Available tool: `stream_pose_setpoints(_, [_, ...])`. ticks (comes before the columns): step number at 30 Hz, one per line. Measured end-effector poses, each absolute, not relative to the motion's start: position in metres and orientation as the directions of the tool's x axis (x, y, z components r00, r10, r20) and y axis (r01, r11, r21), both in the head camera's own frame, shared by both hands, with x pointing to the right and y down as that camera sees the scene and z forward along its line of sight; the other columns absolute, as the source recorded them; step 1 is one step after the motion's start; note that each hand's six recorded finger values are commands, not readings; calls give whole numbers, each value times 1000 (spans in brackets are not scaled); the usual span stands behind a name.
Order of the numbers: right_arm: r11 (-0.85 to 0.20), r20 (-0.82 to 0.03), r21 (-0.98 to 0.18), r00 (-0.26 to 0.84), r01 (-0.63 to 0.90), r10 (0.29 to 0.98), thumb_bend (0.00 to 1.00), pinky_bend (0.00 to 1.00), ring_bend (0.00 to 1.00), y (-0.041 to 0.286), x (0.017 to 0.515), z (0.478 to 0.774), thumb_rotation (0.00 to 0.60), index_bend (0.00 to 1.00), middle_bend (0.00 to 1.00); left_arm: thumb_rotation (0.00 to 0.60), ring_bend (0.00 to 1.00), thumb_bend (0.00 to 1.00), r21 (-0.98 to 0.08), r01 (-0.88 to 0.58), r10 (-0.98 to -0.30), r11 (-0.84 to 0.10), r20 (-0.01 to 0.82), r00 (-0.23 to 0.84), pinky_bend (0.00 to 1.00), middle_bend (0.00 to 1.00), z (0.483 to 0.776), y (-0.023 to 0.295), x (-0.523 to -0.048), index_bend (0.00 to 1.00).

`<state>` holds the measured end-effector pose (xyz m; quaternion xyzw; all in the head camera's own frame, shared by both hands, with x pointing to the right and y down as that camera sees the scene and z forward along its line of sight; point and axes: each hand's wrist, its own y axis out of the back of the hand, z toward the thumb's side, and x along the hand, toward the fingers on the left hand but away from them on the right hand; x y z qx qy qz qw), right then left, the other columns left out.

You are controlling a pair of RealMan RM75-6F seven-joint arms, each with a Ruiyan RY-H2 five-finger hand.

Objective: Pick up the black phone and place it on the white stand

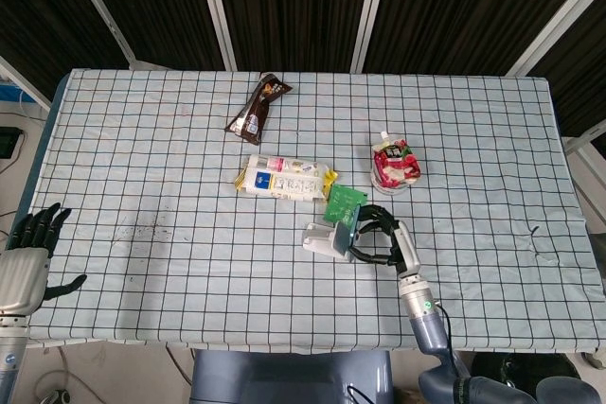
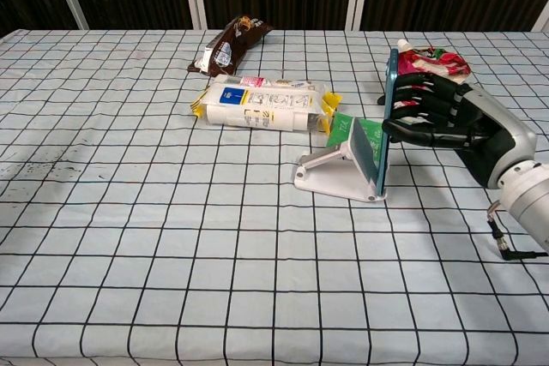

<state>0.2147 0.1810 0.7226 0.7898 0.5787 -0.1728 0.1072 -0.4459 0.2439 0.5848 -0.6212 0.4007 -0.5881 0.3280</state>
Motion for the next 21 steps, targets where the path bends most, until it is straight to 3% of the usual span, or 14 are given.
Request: stream_pose_setpoints(21, [-317,-406,-37,276,948,871,857,405,489,182,215,724,600,864,732,600,0,0,-878,-112,-883,-466,470,-11,0,0,585,245,-446,0])
